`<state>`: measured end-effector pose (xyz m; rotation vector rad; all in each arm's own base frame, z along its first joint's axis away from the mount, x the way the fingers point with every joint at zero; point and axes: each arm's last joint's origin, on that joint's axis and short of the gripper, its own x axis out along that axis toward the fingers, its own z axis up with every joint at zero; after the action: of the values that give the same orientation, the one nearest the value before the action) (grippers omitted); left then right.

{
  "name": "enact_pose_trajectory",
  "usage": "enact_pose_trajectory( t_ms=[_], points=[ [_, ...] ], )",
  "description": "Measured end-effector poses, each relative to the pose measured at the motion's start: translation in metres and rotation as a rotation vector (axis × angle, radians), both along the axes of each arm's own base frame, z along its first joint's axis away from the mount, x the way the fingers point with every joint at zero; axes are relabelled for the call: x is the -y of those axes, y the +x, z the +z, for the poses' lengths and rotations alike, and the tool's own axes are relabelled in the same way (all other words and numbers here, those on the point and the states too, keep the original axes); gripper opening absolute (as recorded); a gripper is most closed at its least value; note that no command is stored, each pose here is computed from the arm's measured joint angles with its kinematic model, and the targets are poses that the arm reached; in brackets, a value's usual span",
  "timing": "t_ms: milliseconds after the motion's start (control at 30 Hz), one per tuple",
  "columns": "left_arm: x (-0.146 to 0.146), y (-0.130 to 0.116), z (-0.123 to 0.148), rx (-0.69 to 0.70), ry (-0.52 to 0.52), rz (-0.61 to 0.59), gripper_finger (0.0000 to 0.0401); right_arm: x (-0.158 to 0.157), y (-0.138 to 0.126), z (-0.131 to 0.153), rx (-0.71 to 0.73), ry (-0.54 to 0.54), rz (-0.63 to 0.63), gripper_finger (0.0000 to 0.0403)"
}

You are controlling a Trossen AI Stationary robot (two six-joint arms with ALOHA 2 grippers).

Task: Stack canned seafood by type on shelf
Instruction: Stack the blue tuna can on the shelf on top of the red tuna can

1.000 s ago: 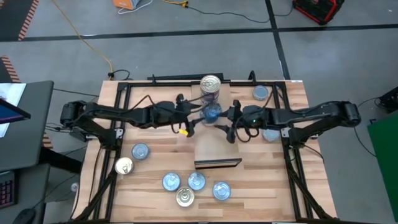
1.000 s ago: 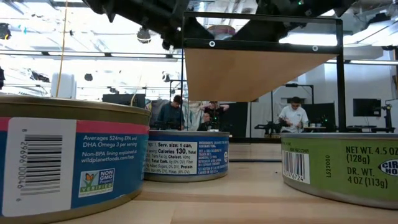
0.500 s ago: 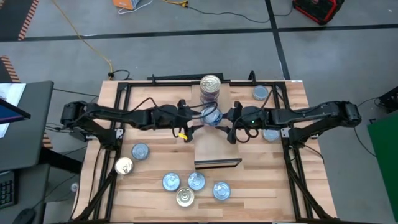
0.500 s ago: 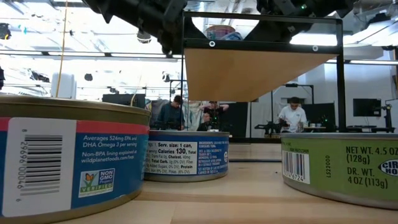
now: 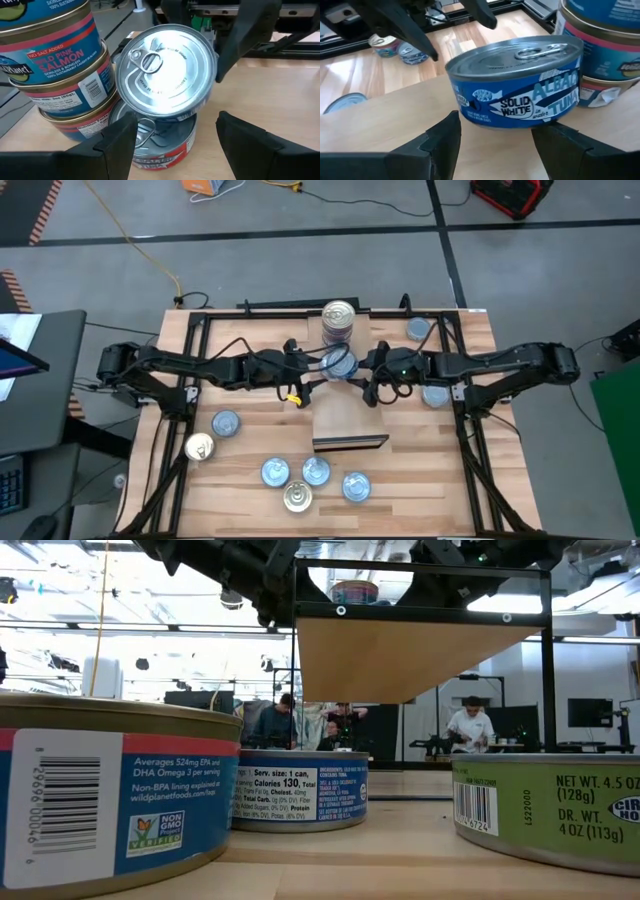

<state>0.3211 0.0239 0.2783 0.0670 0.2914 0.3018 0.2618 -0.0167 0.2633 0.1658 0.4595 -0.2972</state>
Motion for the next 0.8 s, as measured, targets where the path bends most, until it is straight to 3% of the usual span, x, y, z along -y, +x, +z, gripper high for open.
enact_pose_trajectory(
  t_ms=[467, 800],
  points=[
    [0.001, -0.023, 0.021, -0.008, 0.044, 0.036, 0.0258, 0.0, 0.0, 0.0, -0.006, -0.002, 0.003, 0.0265],
    [-0.021, -0.02, -0.006, -0.202, 0.051, 0.155, 0.0258, 0.0, 0.0, 0.0, -0.008, -0.002, 0.002, 0.0265]
  ],
)
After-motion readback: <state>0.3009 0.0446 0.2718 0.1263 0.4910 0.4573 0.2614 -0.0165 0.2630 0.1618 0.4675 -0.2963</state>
